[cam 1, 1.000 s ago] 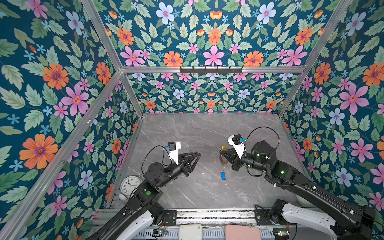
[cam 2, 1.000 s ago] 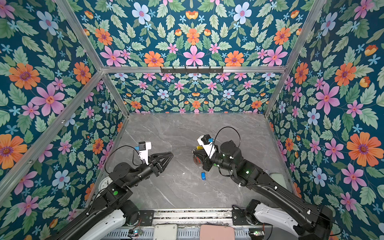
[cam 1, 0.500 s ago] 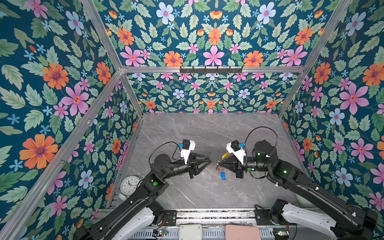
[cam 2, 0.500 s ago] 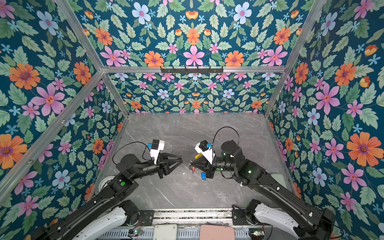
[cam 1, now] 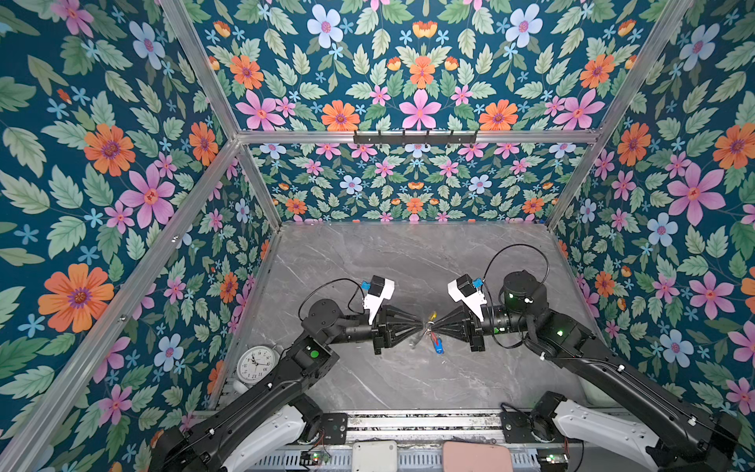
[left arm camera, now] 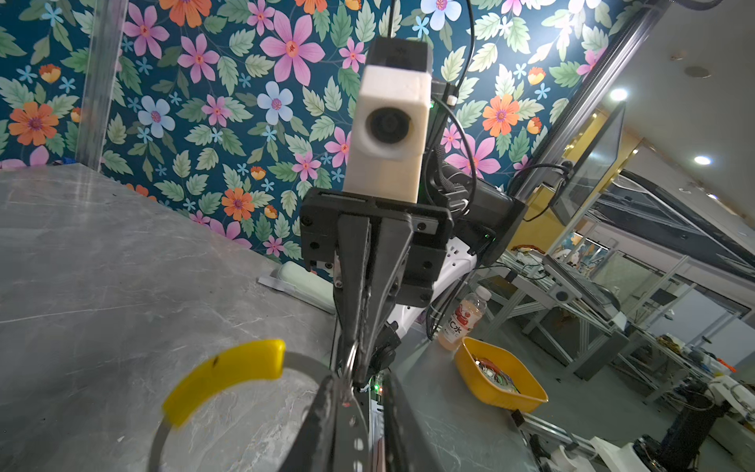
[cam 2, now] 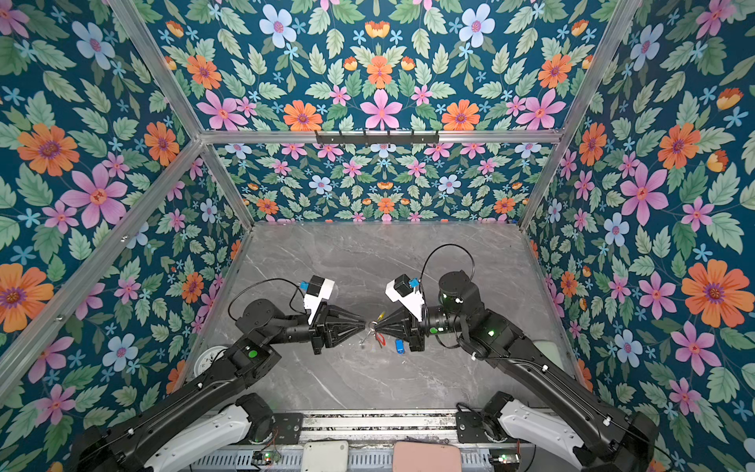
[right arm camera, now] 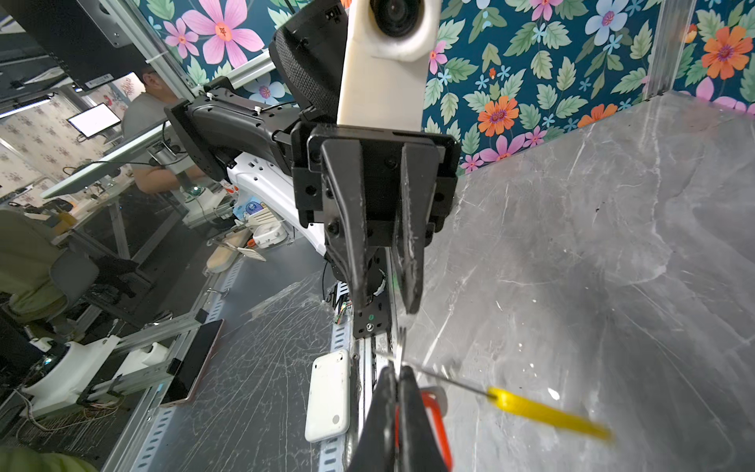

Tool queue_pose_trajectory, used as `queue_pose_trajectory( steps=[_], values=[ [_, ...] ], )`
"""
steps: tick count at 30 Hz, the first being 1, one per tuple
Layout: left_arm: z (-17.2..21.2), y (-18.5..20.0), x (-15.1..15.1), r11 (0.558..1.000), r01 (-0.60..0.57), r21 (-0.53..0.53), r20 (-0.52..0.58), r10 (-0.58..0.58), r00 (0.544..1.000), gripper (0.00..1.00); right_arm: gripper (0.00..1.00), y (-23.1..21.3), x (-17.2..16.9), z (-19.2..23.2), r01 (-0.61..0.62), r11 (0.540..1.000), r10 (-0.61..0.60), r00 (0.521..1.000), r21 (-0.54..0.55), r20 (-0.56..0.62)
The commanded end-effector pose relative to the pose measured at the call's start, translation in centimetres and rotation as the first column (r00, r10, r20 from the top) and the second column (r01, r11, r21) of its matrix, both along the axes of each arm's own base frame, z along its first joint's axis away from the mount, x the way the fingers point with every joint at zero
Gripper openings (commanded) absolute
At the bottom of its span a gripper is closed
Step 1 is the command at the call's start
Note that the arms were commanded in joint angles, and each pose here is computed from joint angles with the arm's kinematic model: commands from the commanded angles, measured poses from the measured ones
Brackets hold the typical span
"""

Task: Remove the keys from the keyring

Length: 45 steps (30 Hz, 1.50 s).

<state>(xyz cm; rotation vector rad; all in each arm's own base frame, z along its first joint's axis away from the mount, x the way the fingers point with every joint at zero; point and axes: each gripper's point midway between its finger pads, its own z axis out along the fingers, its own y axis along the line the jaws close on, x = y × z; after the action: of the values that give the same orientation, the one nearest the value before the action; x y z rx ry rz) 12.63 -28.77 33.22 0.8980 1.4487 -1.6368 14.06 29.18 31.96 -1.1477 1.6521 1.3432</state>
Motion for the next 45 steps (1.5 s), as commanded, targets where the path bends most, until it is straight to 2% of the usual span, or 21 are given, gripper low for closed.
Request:
queue_pose_trajectory(
  steps=[1,11,25,31,35,40,41,45],
  values=[
    [0.8,0.0,-0.4,0.999,0.028,-0.024,0.022,-0.028,0.999,0.24,0.00,0.3,-0.4,1.3,-0.041,0.998,0.040,0.999,0.041,0.022],
    [1.0,-0.1,-0.6,0.998,0.054,-0.033,0.028,-0.053,0.998,0.22,0.00,0.8,-0.2,1.1,-0.060,0.998,0.060,0.998,0.037,0.001],
    [1.2,-0.3,-0.7,0.997,0.065,-0.048,0.018,-0.064,0.998,0.03,0.00,1.0,0.3,1.1,-0.044,0.998,0.044,0.999,0.039,-0.001],
    [1.2,-0.4,-1.0,0.994,0.088,-0.056,0.009,-0.088,0.996,0.10,0.00,1.1,0.4,1.4,-0.042,0.998,0.042,0.999,0.039,0.004],
    [1.1,-0.5,-1.0,0.995,0.088,-0.056,0.006,-0.087,0.996,0.00,0.00,1.1,0.4,1.3,-0.043,0.998,0.042,0.999,0.038,0.005],
    [1.7,-0.4,-0.8,0.995,0.060,-0.085,0.011,-0.059,0.998,0.00,0.00,1.1,0.9,1.3,-0.011,0.999,0.010,1.000,0.044,0.004],
    [1.8,-0.4,-0.7,0.994,0.050,-0.093,0.014,-0.049,0.999,0.00,0.02,1.1,1.0,1.4,0.000,0.999,-0.001,1.000,0.051,0.006],
    [2.4,-0.1,-0.3,0.992,0.006,-0.125,0.020,-0.003,1.000,0.00,0.32,0.6,1.4,1.9,0.051,0.995,-0.053,0.998,0.087,0.018]
  ],
)
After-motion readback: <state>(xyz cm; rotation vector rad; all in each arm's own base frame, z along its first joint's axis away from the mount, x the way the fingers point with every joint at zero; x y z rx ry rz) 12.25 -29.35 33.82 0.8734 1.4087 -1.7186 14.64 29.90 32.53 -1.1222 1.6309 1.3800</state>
